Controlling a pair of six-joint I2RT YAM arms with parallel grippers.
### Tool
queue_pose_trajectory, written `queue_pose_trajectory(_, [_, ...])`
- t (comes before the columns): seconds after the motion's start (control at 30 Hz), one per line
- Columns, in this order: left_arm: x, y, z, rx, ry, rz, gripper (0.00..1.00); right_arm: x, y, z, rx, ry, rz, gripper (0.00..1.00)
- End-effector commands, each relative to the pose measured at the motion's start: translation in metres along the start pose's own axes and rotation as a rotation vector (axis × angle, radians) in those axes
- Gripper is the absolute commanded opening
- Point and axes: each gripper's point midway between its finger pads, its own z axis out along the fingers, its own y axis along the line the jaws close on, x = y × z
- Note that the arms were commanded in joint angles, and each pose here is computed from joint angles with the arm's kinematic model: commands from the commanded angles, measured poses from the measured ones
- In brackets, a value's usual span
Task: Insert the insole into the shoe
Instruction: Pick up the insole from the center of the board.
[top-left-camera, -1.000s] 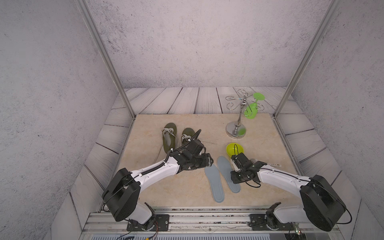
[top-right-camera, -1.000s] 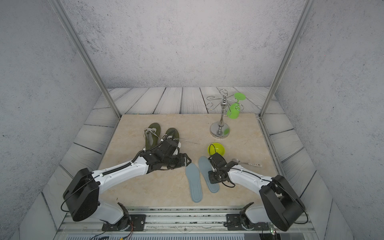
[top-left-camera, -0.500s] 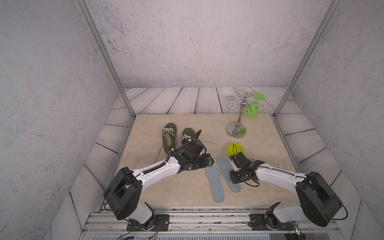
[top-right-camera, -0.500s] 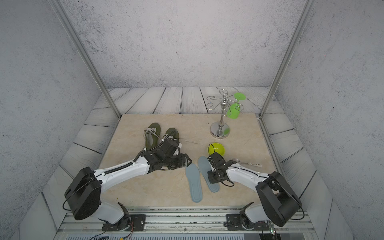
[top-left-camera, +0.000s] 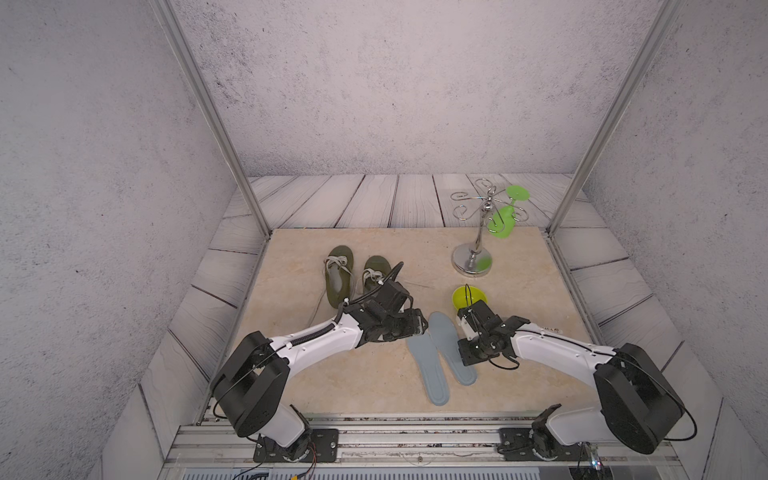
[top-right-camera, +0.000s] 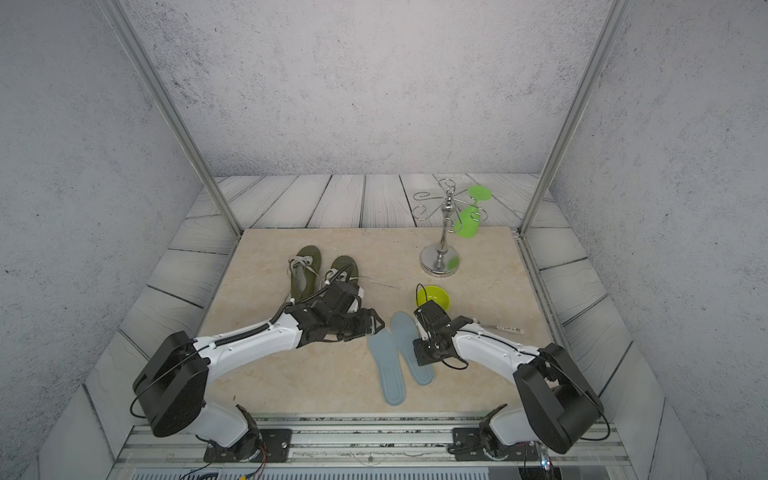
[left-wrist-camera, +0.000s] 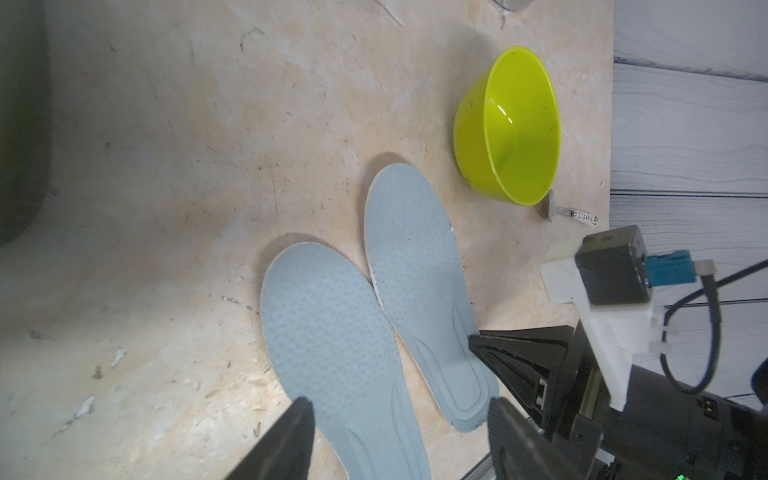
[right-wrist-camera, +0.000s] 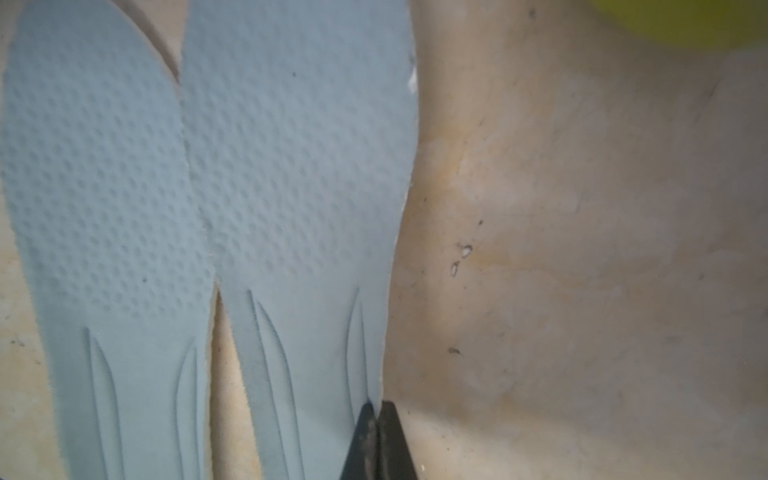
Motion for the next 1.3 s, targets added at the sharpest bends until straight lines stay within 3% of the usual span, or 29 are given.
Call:
queue_pose_trajectory(0.0, [0.002,0.004,0.000,0.000,0.000,-0.021,0.69,-0.005,0.005,-0.016,-0.017,-0.030,-0.010,0.00])
queue_pose_trajectory(0.83, [-0.021,-0.020,-0.031,0.120,-0.071,-0.027,0.68,-0.041,0.029,-0.068,-0.103,-0.156,-0.025,0.00])
queue_pose_trajectory(1.27, [-0.034,-0.008,-0.041,0.166,-0.091,-0.075,0.67,-0.068,0.047,-0.074,-0.162,-0.181,-0.045,0.00])
